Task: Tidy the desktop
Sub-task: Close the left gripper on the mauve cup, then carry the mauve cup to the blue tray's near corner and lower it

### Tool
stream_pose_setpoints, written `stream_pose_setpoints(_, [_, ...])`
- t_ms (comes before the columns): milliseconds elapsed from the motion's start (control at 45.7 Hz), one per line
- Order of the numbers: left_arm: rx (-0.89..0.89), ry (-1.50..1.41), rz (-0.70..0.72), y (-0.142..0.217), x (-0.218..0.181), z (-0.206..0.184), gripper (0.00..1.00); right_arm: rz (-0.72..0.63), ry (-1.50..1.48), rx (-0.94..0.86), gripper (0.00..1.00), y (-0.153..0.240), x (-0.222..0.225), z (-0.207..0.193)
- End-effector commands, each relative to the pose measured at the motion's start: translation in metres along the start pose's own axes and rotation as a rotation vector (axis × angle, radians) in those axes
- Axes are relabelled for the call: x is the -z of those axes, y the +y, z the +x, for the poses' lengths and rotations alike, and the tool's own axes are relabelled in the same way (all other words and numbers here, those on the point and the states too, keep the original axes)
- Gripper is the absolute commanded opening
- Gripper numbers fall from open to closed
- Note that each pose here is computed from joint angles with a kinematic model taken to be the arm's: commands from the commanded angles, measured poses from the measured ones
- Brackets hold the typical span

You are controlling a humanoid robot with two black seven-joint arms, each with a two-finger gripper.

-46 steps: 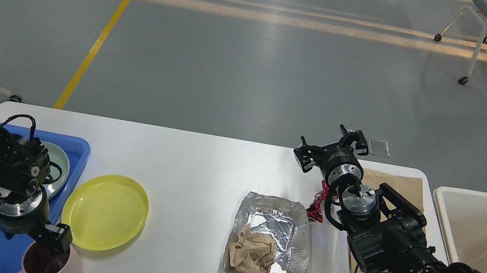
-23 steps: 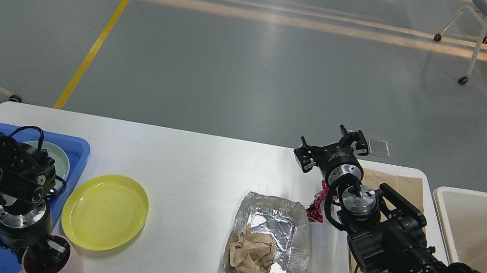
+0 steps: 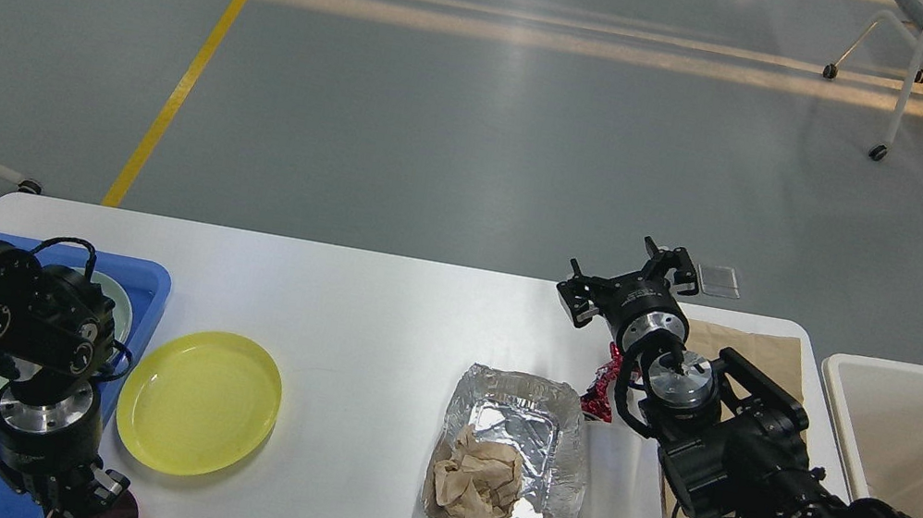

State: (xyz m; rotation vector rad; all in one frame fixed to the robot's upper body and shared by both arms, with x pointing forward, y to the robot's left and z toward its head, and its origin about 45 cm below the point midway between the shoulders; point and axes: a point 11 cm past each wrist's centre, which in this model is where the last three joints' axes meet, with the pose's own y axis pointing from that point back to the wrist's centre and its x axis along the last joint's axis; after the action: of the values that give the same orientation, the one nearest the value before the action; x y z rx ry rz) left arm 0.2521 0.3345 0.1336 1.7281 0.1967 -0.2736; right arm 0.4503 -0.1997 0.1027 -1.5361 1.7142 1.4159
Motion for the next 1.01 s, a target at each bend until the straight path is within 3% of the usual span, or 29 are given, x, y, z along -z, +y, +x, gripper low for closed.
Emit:
stream_pose_setpoints(0, [-0.002, 0.002, 0.000, 0.002, 0.001, 0.001, 0.00, -0.002, 0.001, -0.001, 1.00, 0.000, 0.000, 0.000])
stream_pose_setpoints(306, [0.016, -0.017, -0.018, 0.028, -0.002, 0.005, 0.00, -0.001, 0.000, 0.000, 1.00, 0.000, 0.000, 0.000])
stream_pose_setpoints(722, [0.045, -0.048, -0.095, 0.122, -0.004, 0.009, 0.00, 0.000, 0.000, 0.000, 1.00, 0.000, 0.000, 0.000])
stream_pose_setpoints(985, [0.042, -0.079, -0.102, 0.161, -0.004, -0.032, 0.00, -0.001, 0.000, 0.001, 1.00, 0.000, 0.000, -0.001])
